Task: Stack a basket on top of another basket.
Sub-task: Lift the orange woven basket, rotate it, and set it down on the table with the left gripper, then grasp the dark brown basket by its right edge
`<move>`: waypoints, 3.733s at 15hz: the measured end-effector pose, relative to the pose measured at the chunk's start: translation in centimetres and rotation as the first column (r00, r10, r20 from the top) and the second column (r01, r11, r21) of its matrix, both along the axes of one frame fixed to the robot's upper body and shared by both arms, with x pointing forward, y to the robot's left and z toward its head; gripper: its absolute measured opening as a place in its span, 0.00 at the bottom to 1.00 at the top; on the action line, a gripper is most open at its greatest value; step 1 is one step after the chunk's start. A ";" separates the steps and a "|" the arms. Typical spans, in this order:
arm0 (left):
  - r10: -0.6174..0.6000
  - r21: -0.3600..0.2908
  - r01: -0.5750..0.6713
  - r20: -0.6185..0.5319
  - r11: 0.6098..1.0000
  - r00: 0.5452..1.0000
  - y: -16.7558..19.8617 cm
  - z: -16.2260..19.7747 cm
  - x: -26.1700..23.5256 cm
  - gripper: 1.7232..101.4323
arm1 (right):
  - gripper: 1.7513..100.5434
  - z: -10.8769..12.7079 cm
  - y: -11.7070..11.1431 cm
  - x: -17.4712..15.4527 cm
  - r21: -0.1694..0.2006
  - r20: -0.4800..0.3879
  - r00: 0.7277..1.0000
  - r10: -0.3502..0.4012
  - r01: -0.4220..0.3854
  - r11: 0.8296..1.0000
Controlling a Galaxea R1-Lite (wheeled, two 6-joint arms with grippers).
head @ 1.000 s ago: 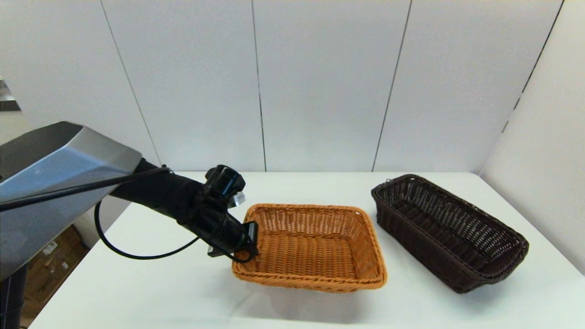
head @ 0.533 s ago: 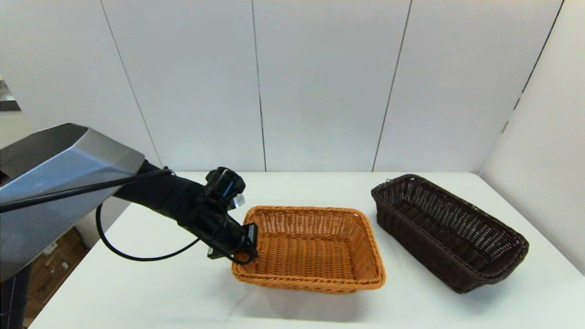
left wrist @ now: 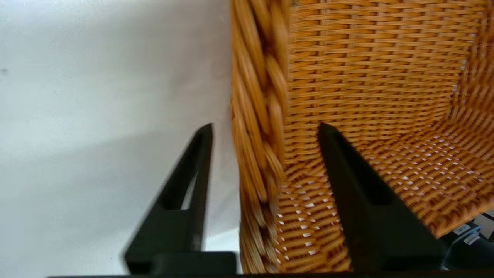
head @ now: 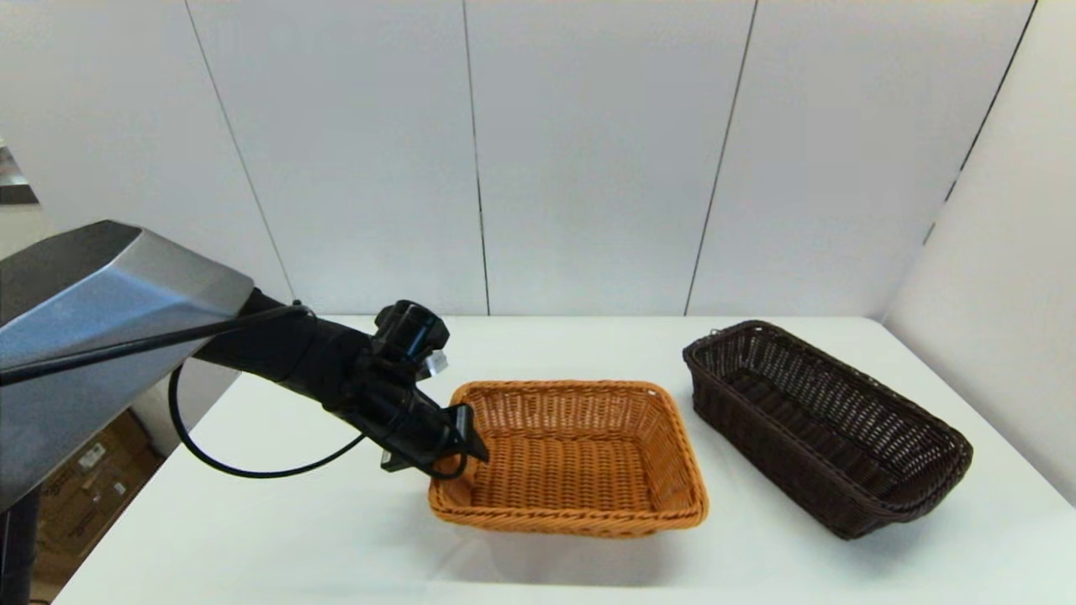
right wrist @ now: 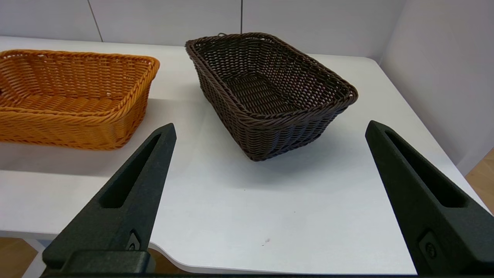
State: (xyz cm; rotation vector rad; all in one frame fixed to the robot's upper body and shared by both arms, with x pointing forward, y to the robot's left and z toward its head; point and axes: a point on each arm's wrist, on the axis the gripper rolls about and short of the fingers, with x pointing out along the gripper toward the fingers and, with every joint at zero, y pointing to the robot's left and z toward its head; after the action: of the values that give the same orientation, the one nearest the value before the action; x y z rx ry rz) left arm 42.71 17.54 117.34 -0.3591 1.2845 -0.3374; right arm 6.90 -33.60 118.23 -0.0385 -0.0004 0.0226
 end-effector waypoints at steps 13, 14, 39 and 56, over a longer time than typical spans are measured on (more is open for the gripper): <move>0.014 0.016 -0.016 0.114 1.000 0.993 0.2 7.7 -1.6 0.89 | 0.97 0.0 0.0 0.0 0.001 -0.002 1.000 -0.001 0.001 1.000; 0.021 0.026 -0.025 0.144 0.999 0.989 0.3 8.9 -2.1 0.89 | 0.97 0.0 0.0 0.0 0.001 -0.002 1.000 -0.001 0.001 1.000; 0.392 0.029 -0.531 0.642 0.847 0.659 15.7 18.5 -30.8 0.96 | 0.97 0.0 0.0 0.0 0.010 -0.001 1.000 -0.003 0.003 1.000; 0.438 -0.148 -0.471 0.674 0.869 0.595 15.6 12.7 -40.7 0.96 | 0.97 0.0 0.0 0.0 0.011 -0.001 1.000 -0.003 0.003 1.000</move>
State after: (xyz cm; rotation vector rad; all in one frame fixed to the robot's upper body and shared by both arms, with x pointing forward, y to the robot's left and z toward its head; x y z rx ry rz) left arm 2.05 33.12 130.03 -0.4540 0.4146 0.0197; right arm 6.90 -33.61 118.23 -0.0279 0.0002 0.0192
